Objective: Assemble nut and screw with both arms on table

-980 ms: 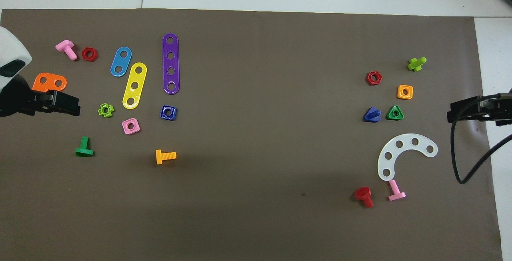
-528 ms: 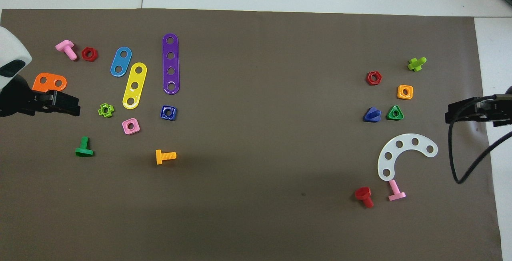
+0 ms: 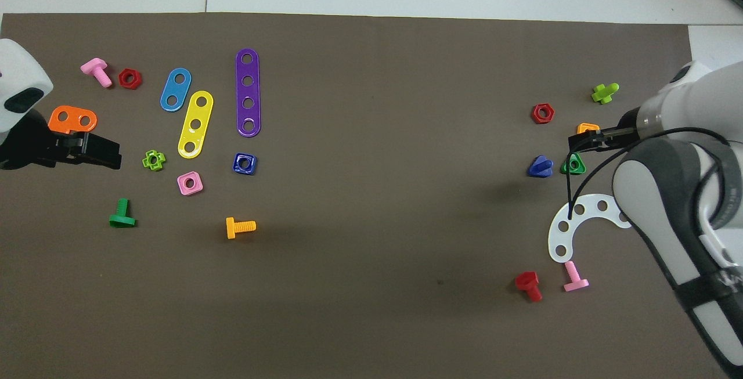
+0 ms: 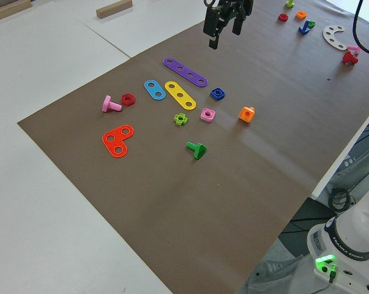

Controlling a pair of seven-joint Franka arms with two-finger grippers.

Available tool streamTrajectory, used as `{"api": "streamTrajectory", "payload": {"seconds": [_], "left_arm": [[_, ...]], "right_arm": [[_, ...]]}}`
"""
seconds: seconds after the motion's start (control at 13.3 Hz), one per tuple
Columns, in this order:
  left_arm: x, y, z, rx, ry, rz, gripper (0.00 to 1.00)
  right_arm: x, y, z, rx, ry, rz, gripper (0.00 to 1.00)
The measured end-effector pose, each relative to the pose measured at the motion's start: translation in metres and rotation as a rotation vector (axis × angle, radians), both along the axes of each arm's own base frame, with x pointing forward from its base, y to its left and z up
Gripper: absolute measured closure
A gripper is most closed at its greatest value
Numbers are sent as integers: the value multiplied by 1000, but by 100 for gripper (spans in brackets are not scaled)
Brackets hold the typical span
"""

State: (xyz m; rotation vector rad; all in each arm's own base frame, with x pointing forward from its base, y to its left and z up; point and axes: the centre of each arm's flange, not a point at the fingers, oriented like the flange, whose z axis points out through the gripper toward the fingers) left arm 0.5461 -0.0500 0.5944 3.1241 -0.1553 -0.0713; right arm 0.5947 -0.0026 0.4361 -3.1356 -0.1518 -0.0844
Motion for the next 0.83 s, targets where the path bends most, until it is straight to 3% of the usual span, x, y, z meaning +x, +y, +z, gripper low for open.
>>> {"api": "streamTrajectory", "payload": {"seconds": [0.23, 0.6, 0.75, 0.83], "left_arm": [[0, -3, 0, 0, 0, -6, 0], [1, -7, -4, -2, -24, -10, 0], [-1, -7, -20, 0, -27, -9, 0], [-3, -7, -29, 2, -21, -8, 0]], "right_arm": [[8, 4, -62, 3, 0, 61, 0], [-5, 21, -105, -1, -13, 128, 3], [-10, 25, -116, -2, -23, 141, 16], [-12, 25, -120, -2, -20, 143, 16]]}}
